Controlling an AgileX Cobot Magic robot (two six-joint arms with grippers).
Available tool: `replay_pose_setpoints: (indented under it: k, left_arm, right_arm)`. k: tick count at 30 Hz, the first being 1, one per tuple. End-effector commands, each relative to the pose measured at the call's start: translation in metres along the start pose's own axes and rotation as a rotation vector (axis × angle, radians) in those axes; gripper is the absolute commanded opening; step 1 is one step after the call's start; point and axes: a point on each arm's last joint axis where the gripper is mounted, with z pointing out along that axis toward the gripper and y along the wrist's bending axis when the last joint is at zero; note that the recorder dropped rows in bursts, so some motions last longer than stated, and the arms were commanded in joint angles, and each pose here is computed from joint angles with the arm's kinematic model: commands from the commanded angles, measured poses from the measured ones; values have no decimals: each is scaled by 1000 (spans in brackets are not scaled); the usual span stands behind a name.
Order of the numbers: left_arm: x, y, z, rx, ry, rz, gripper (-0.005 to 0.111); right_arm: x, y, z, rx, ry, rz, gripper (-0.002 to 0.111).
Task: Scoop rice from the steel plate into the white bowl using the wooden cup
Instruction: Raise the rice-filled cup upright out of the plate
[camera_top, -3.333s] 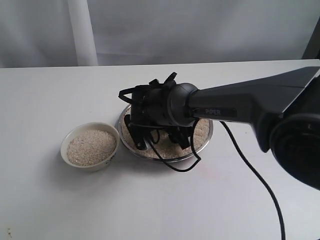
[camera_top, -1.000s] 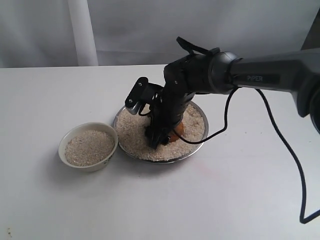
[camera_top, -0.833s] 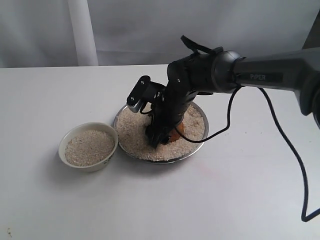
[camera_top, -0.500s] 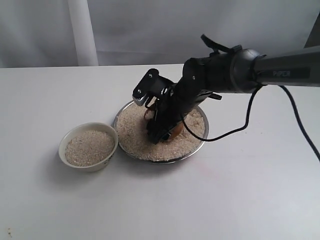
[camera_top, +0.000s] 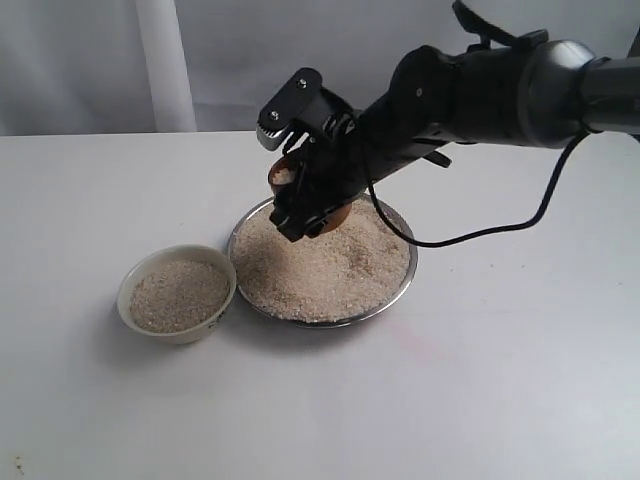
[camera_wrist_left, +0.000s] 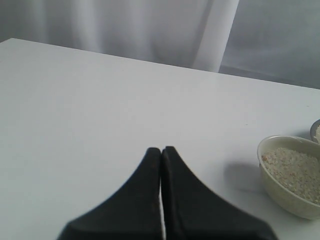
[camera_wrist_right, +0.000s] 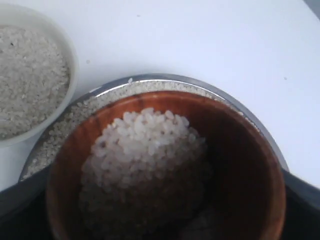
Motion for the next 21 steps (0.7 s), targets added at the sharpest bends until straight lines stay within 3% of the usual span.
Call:
replay_pose_setpoints:
  k: [1,13,21]
  left_arm:
    - [-2,-1,-1,9,-10,-6,0]
    - [-2,-1,-1,9,-10,-6,0]
    - [-2,-1,-1,9,-10,-6,0]
  right_arm:
    - [-5,0,-9,10,-26,-6,0]
    - [-16,24,-7,2,10,-192,0]
    - [-63,43,-25,55,34,-382,0]
